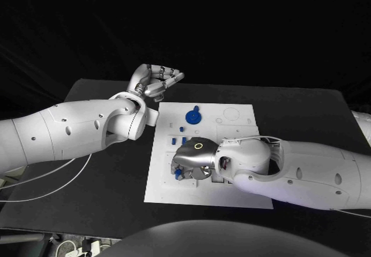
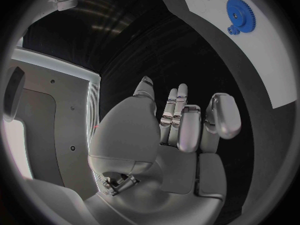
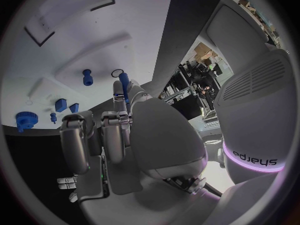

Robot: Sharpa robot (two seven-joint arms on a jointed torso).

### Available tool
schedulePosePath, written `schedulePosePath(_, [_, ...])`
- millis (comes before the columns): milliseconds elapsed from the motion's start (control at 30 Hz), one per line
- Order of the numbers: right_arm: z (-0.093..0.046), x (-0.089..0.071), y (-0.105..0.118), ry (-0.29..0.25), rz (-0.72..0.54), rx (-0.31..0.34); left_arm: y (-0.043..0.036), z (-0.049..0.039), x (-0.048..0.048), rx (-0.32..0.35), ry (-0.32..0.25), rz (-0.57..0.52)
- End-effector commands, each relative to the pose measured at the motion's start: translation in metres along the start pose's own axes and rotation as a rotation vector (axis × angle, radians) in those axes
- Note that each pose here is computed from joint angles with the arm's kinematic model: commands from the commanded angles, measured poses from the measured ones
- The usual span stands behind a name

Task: Assemble the parts on the task board

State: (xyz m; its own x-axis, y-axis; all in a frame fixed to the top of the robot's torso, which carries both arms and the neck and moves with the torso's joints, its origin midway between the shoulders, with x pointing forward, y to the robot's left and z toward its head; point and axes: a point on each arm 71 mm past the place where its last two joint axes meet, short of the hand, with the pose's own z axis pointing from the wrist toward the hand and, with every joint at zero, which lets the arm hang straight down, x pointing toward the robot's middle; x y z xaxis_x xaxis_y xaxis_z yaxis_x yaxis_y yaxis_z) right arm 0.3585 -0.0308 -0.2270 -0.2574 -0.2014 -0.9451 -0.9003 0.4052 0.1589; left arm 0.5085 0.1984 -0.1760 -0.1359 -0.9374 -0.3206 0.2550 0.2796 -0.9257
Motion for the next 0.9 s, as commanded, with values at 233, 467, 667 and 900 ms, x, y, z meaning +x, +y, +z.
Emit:
schedulePosePath(233, [0.0013,0.0054,-0.0011,0.046,-0.018,0.01,-0.0015,-0.0002,0.002,0.016,0.017,-0.006])
schedulePosePath(467, [0.0007,0.0061,-0.002,0.047,-0.021,0.017,-0.0013,-0.0002,0.0016,0.015,0.017,-0.006])
schedulePosePath(667, [-0.0019,0.0048,-0.0043,0.013,-0.021,0.023,-0.0012,-0.0005,0.0011,0.015,0.017,-0.006])
schedulePosePath(900, [-0.0038,0.0049,-0.0066,0.003,-0.021,0.029,-0.001,-0.0008,0.0004,0.014,0.015,-0.006])
